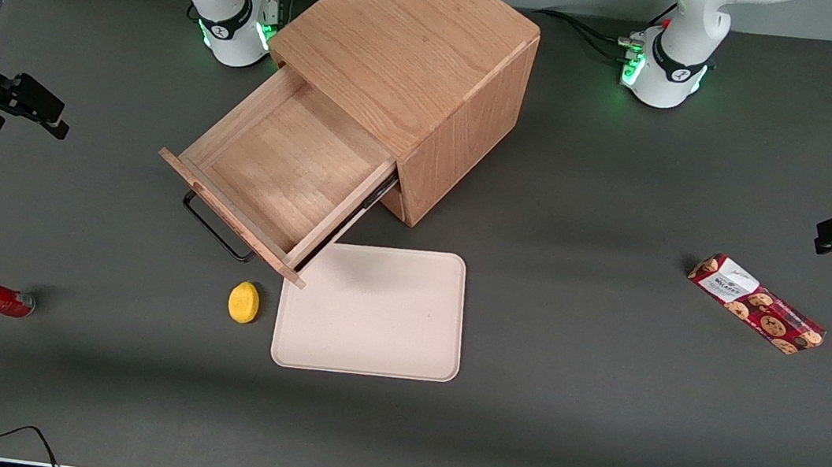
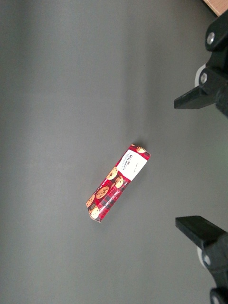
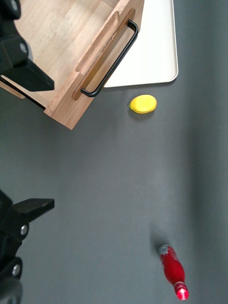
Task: Open upper drawer
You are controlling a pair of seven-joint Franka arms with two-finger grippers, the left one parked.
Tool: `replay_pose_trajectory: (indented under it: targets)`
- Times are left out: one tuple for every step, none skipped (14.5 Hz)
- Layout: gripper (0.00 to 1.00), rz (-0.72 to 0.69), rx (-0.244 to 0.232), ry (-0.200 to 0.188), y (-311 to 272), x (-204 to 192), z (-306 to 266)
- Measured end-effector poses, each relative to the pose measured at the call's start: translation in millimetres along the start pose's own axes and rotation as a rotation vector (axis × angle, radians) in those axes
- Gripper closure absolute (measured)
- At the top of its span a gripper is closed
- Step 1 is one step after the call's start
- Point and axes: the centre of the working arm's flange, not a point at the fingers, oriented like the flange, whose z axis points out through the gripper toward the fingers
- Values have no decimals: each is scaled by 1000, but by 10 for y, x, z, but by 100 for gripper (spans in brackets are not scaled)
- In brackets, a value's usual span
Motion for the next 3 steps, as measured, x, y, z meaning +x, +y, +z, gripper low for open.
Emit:
replay_pose_trajectory:
  targets:
    - [0, 4, 0, -8, -26, -7, 20]
    - [0, 8, 0, -15, -46, -14, 40]
    - [0, 12, -1, -19, -46, -16, 57]
